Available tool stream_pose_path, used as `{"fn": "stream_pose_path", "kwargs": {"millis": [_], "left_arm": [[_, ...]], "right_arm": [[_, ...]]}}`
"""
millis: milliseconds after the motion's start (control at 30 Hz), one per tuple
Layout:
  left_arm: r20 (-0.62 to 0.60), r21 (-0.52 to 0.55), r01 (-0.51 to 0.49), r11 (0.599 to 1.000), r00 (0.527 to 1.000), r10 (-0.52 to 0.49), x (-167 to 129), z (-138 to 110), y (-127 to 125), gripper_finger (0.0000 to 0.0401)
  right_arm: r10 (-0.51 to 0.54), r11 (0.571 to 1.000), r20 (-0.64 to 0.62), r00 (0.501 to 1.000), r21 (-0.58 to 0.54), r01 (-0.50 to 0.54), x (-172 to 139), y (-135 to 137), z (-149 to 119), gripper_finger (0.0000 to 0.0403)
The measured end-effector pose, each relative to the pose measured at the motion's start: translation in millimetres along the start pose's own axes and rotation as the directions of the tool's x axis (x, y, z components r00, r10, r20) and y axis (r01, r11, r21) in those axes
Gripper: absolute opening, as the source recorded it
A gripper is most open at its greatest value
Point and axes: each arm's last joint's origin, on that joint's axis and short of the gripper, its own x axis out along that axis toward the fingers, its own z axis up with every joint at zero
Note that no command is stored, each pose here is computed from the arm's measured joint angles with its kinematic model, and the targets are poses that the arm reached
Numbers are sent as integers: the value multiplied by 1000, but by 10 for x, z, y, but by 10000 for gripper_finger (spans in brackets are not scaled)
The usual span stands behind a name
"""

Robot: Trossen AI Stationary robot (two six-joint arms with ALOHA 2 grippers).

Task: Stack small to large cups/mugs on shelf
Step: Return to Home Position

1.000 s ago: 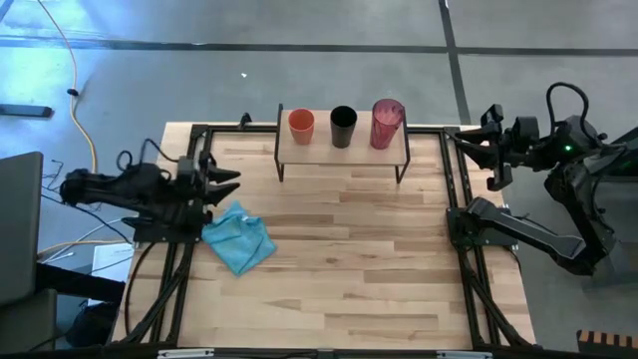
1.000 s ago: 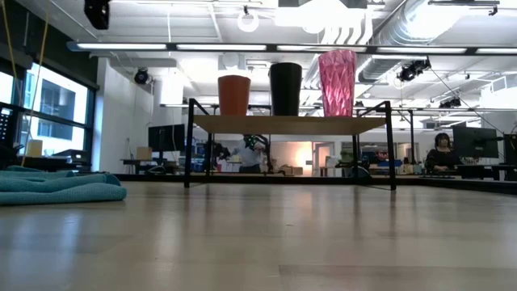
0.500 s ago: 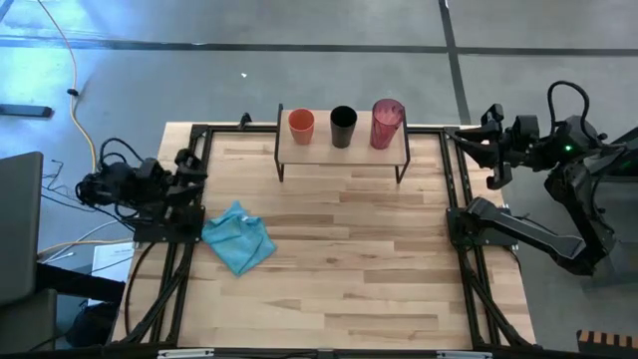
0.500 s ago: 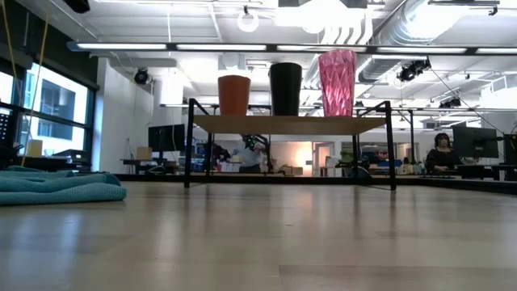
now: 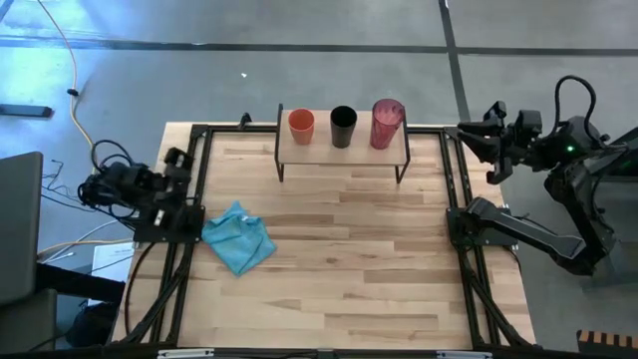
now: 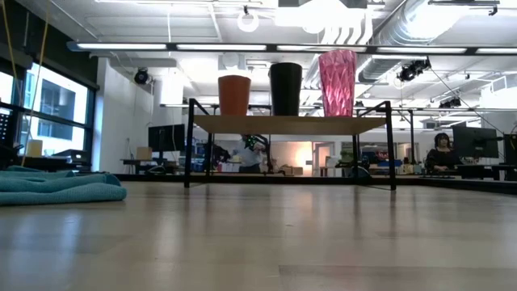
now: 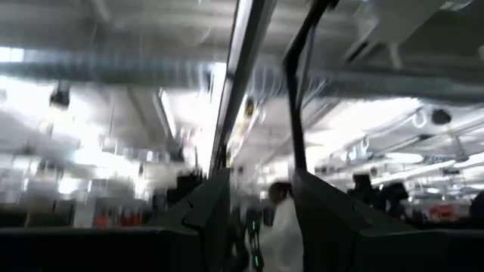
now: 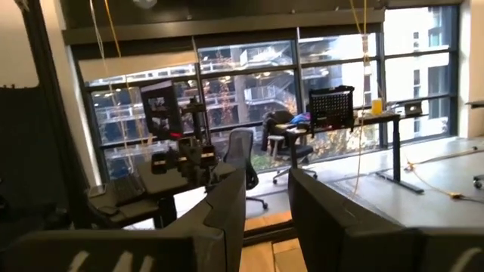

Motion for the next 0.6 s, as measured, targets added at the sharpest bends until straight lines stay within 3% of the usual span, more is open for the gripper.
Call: {"fn": "stream_pose_path", "kwargs": {"millis": [233, 433, 600], "left_arm": [[86, 34, 2, 999, 996, -5, -12, 40, 1, 133], [272, -17, -58, 998, 960, 61, -223, -347, -13, 133], [223, -61, -64, 996, 972, 76, -203, -396, -14, 133]], "right_arm": [[-25, 1000, 28, 999, -13, 26, 0, -4, 24, 94], [-27, 1000, 20, 999, -8, 27, 30, -36, -34, 94], [-31, 999, -5, 999, 7, 31, 74, -88, -138, 94]]}}
